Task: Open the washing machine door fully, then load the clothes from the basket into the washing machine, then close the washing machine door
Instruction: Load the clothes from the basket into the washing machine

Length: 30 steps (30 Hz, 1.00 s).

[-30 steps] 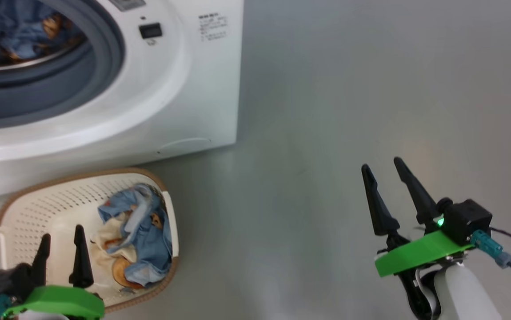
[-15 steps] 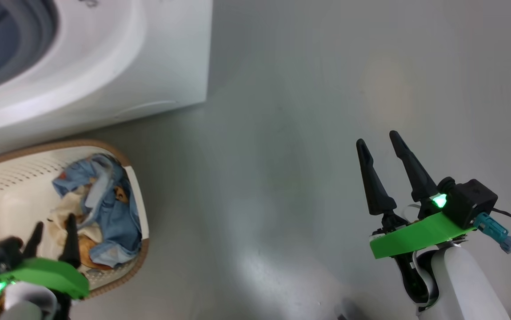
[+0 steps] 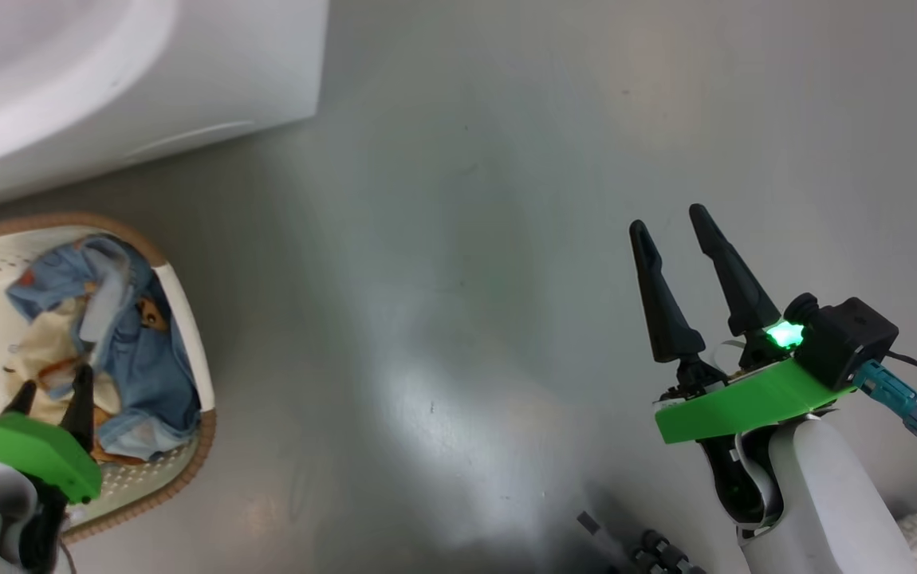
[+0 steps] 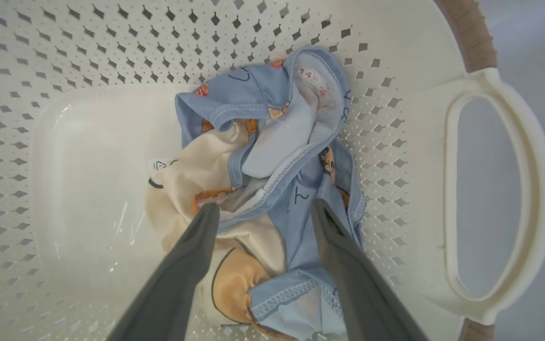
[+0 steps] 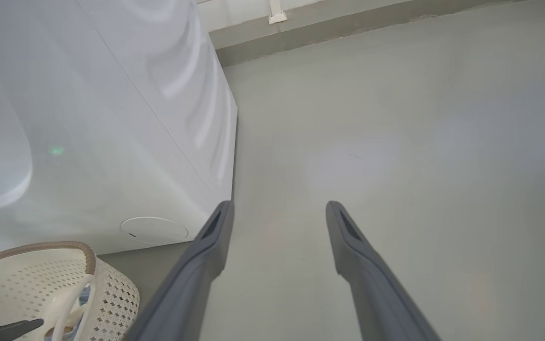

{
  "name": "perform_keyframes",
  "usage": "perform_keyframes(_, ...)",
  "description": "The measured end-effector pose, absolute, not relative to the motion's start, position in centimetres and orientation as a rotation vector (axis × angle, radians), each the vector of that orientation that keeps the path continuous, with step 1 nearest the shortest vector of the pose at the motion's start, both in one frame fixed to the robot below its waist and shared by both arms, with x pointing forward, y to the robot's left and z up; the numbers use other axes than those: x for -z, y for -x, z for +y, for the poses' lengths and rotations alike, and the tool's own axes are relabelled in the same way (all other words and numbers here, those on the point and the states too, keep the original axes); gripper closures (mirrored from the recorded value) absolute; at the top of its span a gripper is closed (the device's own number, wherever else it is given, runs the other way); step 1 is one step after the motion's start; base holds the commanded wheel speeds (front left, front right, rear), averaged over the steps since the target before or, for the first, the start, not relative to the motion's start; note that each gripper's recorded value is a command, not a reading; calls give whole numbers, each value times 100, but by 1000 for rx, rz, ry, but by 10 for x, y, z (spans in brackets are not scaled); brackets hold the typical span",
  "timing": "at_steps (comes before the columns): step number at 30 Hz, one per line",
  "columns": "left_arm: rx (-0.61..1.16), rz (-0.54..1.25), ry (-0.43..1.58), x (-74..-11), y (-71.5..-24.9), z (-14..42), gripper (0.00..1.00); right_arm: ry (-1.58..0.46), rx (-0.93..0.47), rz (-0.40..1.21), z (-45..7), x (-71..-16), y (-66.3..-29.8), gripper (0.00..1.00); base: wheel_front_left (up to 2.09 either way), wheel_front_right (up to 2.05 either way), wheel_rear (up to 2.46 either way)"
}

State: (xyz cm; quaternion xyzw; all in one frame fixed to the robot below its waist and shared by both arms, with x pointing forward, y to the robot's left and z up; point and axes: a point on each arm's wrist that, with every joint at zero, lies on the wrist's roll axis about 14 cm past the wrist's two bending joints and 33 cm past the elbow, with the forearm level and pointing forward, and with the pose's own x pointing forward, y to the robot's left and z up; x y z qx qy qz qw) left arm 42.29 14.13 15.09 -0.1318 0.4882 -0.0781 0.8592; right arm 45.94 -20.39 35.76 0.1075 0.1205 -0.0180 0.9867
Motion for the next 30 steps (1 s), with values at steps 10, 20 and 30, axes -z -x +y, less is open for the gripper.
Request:
perform_keyframes(10,214,1257,324,-117,-409,134,0,-230,66,292,-212,-335,-457,0,0,0,0)
perform_keyframes(20,226,1377,424,-93,-408,114,0,-219,90,342,-219,-314,-452,0,0,0,0)
perform_keyframes(30,266,1365,392,-79,-418,109,0,-210,92,363,-220,-302,-454,0,0,0,0)
